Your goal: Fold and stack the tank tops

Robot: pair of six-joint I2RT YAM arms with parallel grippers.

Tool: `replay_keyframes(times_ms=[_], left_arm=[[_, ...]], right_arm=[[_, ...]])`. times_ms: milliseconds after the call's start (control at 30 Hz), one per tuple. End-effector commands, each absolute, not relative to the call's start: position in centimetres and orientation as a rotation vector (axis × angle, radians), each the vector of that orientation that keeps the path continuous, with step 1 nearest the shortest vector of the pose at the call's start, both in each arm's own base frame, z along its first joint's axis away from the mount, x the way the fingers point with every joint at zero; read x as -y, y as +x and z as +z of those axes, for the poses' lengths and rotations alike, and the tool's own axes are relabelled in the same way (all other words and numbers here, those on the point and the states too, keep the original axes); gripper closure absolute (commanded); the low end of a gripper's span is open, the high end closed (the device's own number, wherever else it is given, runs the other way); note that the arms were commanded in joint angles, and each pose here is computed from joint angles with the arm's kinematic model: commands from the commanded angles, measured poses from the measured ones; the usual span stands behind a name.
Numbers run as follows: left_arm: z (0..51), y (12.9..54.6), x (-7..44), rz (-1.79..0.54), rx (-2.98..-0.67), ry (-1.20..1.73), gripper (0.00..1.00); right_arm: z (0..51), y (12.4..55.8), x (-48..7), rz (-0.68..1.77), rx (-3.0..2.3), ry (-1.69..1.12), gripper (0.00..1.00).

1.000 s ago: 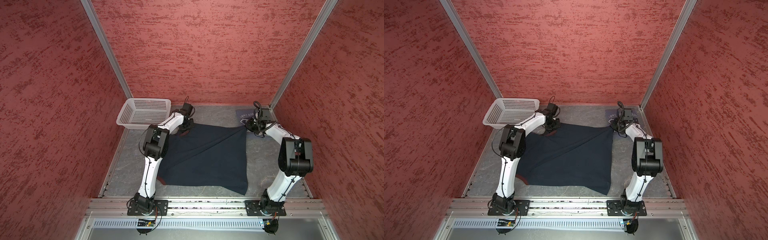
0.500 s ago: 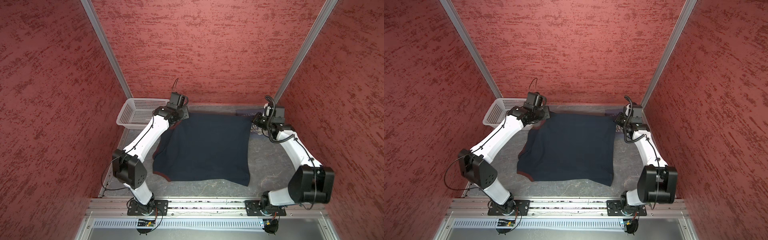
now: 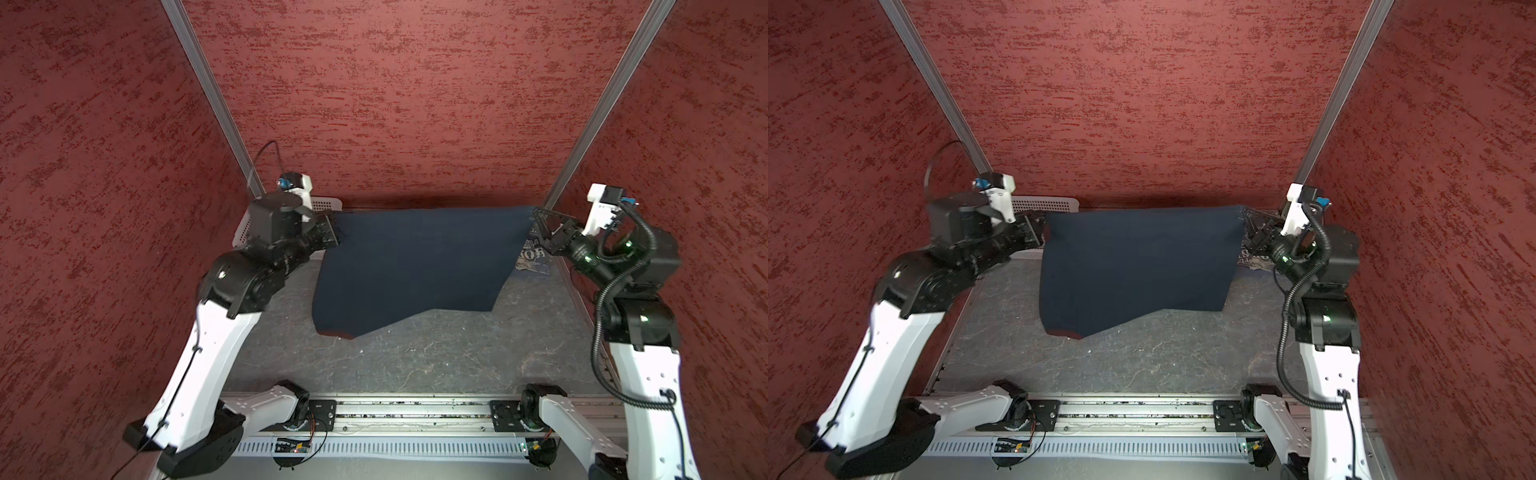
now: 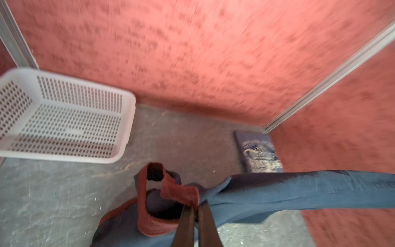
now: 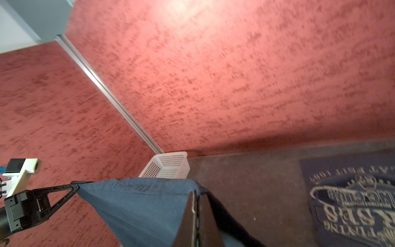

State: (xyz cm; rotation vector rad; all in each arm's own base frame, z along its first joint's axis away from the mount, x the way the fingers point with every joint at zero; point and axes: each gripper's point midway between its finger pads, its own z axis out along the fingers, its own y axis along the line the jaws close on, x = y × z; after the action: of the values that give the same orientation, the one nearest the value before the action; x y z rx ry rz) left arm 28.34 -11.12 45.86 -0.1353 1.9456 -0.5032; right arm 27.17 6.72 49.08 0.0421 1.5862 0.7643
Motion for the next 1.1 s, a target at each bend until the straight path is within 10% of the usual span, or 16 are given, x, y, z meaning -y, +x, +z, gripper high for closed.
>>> replay_keyframes(times_ms=[0,433,733,1067], left_arm=[[50.4,24.4,10.5,-0.602,-1.788,-0.061,1.00],[55.7,18.0,9.0,-0.712,-1.642,0.003,1.00],[43.5,30.4,11.6,-0.422,-2.038,-0.092,1.00],[19.3,45.7,16.6,-0.365,-2.531,-0.154,1.00]], right_arm=[[53.0,22.5,-7.9,0.778,-1.501,-0.065,1.00],[59.7,15.2,-7.7,0.741,-1.346,-0.062,1.00],[49.9,27.1,-3.3,0.574,-1.594,0.201,1.00],[27.2,42.6,-1.7,0.602,-1.960,0.434,1.00]])
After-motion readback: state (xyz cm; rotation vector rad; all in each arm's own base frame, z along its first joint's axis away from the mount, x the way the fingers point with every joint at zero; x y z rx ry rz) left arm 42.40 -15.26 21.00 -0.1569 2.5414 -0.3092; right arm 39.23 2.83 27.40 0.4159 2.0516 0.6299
